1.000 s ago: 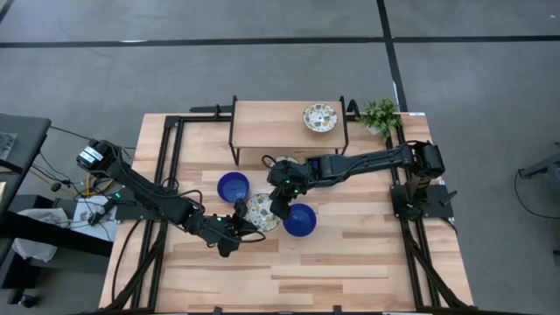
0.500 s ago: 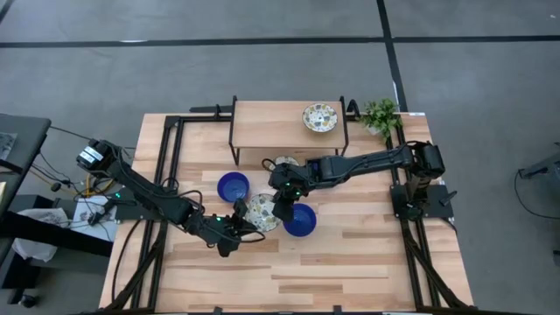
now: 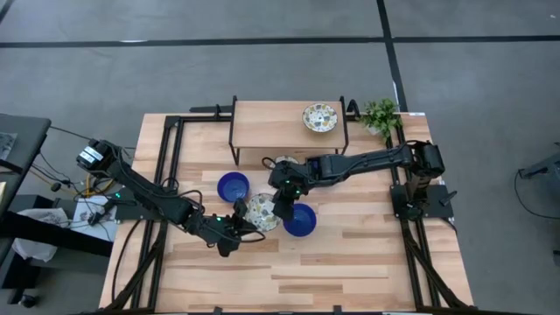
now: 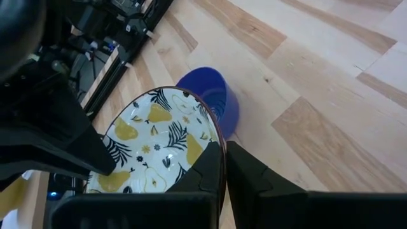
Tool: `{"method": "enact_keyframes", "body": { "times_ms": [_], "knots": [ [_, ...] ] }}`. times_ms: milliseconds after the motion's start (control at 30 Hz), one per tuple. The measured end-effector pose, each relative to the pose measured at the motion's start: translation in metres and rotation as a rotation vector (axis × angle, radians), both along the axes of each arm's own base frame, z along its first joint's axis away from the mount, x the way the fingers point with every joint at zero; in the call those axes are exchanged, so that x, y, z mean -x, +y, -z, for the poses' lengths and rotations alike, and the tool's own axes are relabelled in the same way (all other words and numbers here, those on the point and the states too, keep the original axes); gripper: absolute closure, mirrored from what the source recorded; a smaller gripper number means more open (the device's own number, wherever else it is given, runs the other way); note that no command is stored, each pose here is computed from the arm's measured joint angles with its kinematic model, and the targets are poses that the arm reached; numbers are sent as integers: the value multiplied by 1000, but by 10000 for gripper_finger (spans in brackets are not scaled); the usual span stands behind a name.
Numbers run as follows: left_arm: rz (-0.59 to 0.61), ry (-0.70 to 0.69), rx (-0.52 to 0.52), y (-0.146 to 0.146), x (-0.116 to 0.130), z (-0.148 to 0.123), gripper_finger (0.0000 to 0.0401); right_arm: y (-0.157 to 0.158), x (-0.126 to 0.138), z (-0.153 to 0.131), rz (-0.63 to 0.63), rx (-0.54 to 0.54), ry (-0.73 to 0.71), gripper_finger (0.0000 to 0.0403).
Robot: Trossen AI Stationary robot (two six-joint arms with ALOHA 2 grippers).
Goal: Pick & Place Mini bowls
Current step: Stack the bottom yellow patterned bowl on top of the yellow patterned bowl on the shelf
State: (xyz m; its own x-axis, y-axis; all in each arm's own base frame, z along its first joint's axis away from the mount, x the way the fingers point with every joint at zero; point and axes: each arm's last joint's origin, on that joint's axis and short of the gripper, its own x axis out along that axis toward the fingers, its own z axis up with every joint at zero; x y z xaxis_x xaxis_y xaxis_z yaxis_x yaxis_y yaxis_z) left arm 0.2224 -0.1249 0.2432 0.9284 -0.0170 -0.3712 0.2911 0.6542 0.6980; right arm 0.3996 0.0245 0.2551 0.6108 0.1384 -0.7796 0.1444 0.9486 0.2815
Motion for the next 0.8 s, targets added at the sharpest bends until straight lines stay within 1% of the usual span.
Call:
{"method": "enact_keyframes", "body": {
  "times_ms": [200,367,500,800],
  "knots": [
    [-1,0,0,0,0,0,390,-1,0,0,-31,22,-7,341],
    [14,0,-23,0,0,0,391,-3,0,0,-40,11,-3,341],
    [24,0,-18,0,0,-1,391,-6,0,0,-66,18,-6,341],
    [33,1,-10,-1,0,-1,392,-10,0,0,-81,18,-6,341]
  ]
}}
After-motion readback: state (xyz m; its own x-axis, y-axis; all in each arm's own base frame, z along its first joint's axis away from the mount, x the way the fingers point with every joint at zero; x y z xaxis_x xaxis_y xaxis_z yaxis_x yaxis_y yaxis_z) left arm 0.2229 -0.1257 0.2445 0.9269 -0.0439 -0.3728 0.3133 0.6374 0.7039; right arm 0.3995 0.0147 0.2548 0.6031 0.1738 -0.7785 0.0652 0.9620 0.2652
